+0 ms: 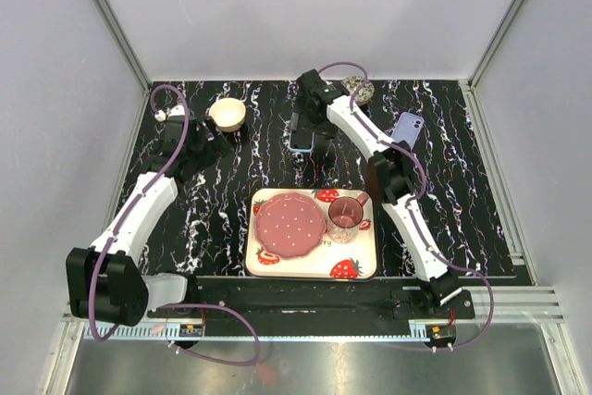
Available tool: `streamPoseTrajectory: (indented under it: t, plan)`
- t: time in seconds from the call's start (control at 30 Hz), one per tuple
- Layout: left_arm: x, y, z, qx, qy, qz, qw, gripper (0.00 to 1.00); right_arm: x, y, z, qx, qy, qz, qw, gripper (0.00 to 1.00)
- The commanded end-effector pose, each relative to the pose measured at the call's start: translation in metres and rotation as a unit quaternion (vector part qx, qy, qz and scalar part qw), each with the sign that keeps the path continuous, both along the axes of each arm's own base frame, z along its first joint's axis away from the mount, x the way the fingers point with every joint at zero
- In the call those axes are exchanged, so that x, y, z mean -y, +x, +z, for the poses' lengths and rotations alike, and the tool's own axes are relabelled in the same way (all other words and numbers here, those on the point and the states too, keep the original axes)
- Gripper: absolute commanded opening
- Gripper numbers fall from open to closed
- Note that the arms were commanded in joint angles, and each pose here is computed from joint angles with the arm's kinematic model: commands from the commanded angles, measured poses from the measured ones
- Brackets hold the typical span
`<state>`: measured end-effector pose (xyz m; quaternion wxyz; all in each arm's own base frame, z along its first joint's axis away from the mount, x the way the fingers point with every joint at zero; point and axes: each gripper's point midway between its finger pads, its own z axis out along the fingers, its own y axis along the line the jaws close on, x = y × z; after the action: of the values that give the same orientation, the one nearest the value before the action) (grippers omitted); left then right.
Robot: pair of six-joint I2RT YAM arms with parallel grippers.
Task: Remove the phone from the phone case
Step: Pick up the phone at the center of the board.
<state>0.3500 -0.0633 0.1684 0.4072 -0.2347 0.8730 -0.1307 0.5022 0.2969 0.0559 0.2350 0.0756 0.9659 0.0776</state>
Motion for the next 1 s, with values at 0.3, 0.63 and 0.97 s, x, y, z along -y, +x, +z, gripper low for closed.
streamPoseTrajectory:
  t: [0.3, 0.63, 0.97]
  plan:
    - [0.014, 0.004, -0.008, -0.008, -0.007, -0.041, 0.999, 0.99, -0.038, -0.003, -0.027, 0.025, -0.027, 0.077, 0.996, 1.0]
    - [0.018, 0.002, -0.01, -0.01, -0.016, -0.052, 0.998, 0.99, -0.02, -0.005, -0.04, 0.023, -0.088, 0.059, 0.994, 1.0]
    - [0.014, 0.005, 0.002, 0.0, -0.002, -0.052, 0.999, 0.99, -0.019, -0.002, -0.03, 0.042, -0.108, 0.057, 0.992, 1.0]
